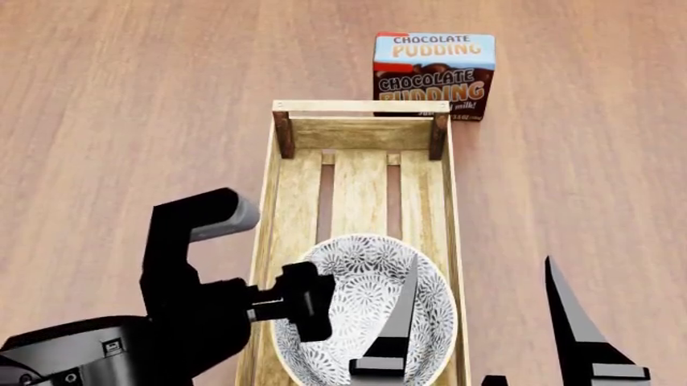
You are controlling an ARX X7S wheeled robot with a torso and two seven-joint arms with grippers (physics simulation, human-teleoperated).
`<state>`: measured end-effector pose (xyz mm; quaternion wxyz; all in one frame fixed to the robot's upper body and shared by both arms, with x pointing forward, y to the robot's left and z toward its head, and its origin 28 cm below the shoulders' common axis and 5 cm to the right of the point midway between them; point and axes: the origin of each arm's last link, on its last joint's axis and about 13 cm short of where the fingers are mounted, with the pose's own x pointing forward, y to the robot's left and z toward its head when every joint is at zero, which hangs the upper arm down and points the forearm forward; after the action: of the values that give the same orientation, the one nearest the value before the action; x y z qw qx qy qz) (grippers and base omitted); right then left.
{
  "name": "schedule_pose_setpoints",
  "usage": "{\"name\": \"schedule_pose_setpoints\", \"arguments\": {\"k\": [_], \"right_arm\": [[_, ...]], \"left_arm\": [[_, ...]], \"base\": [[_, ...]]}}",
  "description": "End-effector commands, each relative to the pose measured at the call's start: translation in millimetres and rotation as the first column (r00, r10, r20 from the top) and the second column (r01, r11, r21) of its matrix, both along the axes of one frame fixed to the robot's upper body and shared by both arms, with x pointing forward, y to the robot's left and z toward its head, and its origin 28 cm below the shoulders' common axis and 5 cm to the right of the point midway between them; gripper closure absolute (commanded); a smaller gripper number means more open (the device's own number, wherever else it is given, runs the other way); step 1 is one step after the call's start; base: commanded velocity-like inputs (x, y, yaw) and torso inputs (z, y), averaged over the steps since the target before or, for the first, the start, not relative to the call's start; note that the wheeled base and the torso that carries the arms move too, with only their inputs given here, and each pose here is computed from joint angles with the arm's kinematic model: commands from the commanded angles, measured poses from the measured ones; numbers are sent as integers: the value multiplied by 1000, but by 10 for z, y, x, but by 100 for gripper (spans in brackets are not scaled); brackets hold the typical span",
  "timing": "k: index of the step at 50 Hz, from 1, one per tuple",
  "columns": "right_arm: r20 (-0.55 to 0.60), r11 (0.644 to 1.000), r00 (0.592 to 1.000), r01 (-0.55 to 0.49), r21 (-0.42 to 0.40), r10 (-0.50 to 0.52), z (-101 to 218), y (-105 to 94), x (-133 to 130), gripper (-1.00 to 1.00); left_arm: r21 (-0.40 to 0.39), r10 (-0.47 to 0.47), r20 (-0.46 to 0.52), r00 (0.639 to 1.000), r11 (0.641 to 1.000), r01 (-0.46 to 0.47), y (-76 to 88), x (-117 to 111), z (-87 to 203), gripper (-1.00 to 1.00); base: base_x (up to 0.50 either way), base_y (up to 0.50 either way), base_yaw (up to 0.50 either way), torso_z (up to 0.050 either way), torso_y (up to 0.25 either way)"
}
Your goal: Pick up the bowl on the left and put it in the tray.
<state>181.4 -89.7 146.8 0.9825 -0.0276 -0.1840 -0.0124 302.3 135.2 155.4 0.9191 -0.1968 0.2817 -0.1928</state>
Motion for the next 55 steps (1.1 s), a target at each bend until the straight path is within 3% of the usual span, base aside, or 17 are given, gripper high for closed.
{"name": "schedule_pose_setpoints", "arguments": {"k": [1,14,17,32,42,47,49,50,55], "right_arm": [[10,1000,1000,-28,11,28,17,9,2,-100],[11,999,999,-31,10,31,13,11,4,-100],[11,999,999,-31,10,31,13,12,4,-100],[10,999,999,-34,8,34,13,23,4,-100],[10,999,999,-34,6,34,14,26,3,-100],[10,999,999,-35,5,35,20,29,0,-100],[9,999,999,-35,5,35,13,28,3,-100],[9,999,999,-36,4,36,16,31,0,-100],[9,999,999,-36,3,36,20,33,-3,-100]], "left_arm": [[-64,-19,58,998,998,23,-4,-160,112,-100],[-46,-41,122,992,998,47,36,-411,147,-100],[15,-12,176,984,1000,10,60,-457,120,-100],[156,57,341,938,981,-116,177,-647,49,-100],[271,82,464,882,935,-229,243,-753,-11,-100],[331,92,522,848,895,-300,291,-798,-70,-100],[326,93,516,852,898,-296,298,-811,-86,-100],[355,94,537,838,876,-326,318,-818,-129,-100],[376,99,557,824,855,-357,339,-855,-186,-100]], "base": [[0,0,0,0,0],[0,0,0,0,0],[0,0,0,0,0],[0,0,0,0,0],[0,0,0,0,0],[0,0,0,0,0],[0,0,0,0,0],[0,0,0,0,0],[0,0,0,0,0]]}}
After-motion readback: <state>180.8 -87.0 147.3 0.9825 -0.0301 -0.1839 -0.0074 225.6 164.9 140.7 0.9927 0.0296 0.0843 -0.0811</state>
